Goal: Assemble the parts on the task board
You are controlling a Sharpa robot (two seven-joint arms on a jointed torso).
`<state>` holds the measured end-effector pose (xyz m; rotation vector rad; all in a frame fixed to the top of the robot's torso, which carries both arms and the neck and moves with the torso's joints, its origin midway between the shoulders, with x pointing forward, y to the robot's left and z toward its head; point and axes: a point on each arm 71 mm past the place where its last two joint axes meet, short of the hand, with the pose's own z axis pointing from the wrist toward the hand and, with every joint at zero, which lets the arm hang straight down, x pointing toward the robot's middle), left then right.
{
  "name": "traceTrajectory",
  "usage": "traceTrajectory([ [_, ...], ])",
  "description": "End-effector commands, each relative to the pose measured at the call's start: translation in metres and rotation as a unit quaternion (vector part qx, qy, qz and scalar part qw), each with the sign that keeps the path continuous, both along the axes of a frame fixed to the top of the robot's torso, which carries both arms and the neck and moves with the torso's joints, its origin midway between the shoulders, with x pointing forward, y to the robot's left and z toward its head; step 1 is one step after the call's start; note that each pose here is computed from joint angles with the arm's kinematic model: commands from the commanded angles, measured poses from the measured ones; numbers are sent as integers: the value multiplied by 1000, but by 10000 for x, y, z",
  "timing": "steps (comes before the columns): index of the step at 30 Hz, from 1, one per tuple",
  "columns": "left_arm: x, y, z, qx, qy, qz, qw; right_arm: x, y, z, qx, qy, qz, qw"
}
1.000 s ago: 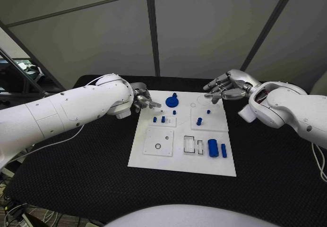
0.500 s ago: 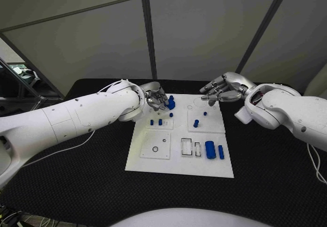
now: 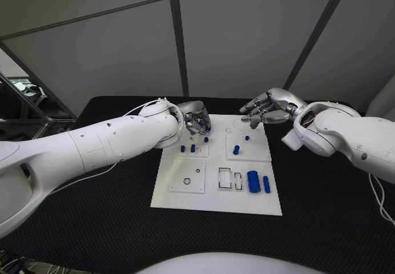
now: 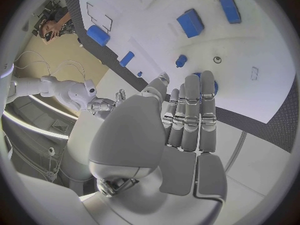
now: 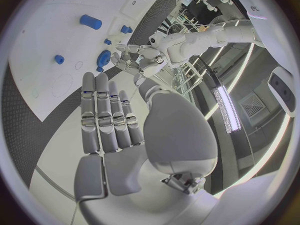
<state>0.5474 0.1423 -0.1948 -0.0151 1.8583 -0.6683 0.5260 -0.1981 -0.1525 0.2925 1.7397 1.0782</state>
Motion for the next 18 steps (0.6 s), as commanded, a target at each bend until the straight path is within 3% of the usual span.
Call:
traceTrajectory([
  [1,1,-29,-25,47,-3,-23,999,0,14,18,2,-4,4,1000],
  [18,9,-85,-121,105,28,-32,994,-4,26,20,3,-4,6,1000],
])
